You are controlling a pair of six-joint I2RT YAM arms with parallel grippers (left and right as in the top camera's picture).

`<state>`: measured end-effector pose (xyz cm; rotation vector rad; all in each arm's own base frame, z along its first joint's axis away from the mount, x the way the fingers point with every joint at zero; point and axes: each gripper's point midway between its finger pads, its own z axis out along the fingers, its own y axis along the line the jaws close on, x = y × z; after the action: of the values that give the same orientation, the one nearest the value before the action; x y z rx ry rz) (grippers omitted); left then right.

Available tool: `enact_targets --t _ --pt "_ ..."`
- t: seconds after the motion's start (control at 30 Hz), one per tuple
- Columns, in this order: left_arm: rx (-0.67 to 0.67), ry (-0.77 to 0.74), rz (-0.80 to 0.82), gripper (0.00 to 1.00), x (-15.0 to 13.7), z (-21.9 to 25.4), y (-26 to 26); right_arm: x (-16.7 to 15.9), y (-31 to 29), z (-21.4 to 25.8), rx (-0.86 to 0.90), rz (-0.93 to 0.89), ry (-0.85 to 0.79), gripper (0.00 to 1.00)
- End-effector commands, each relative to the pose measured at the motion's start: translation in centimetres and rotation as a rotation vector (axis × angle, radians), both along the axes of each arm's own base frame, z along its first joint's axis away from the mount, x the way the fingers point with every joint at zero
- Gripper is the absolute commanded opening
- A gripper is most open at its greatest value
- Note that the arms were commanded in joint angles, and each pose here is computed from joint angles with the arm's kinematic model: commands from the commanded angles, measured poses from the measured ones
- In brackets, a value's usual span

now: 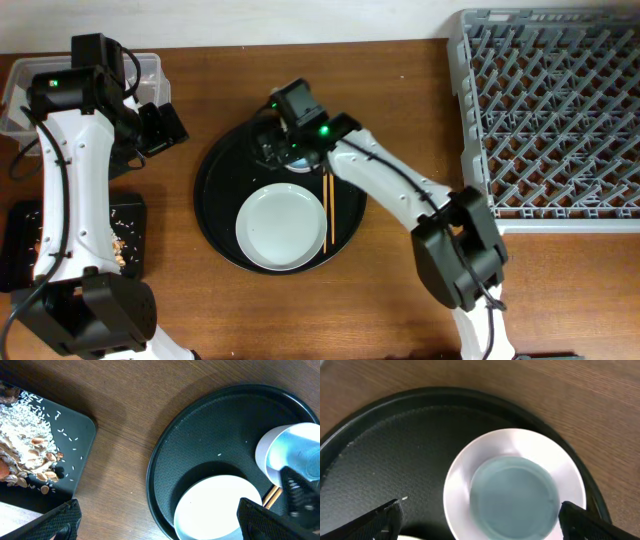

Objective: Sort waste into correct bins and load items into the dishwasher rack
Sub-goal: 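Carry the light-blue cup right and place it in the grey rack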

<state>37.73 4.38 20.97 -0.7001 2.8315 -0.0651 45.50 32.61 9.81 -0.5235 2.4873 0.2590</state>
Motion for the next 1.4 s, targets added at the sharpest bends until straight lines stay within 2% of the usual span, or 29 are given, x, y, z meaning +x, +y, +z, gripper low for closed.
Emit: enact_targets --t 0.0,0.33,0.57,0.73,0.83,0.93,1.0,1.1,1.2,1.37 --pt "0.008 0.002 0.009 0.99 -0.1 0.0 0.1 0.8 -0.5 -1.3 -0.084 -0.074 -0.048 0.99" --pt "0.008 0.002 0.009 0.99 -0.1 0.0 0.1 1.9 -2.3 -2.7 -0.076 -0.138 -0.014 0.99" --pt "0.008 0.002 0.009 0.99 -0.1 0.0 0.1 1.8 -2.2 -2.8 -0.074 -0.136 -0.011 0.96" --pt "0.008 0.002 0.009 0.99 -0.1 0.0 0.1 1.8 -2.1 -2.8 -0.071 -0.133 -0.008 0.77" --pt "0.008 0.002 0.009 0.99 -0.1 0.0 0.1 1.5 -1.7 -2.9 -0.050 -0.116 0.008 0.74" --pt "0.008 0.002 0.009 0.99 -0.1 0.0 0.1 1.4 -1.3 -2.8 -0.035 -0.106 0.017 0.63" --pt "0.008 0.002 0.009 0.99 -0.1 0.0 0.1 1.4 -1.3 -2.4 -0.030 -0.108 0.013 0.62" --pt "0.008 0.002 0.009 0.99 -0.1 0.0 0.1 1.6 -1.2 -0.5 -0.016 -0.108 -0.004 0.58" --pt "0.008 0.002 0.009 0.99 -0.1 0.0 0.1 1.8 -1.4 2.0 0.005 -0.113 -0.032 0.57" --pt "0.008 0.002 0.009 0.99 -0.1 0.0 0.1 3.4 -5.1 10.4 0.072 -0.185 -0.124 0.57"
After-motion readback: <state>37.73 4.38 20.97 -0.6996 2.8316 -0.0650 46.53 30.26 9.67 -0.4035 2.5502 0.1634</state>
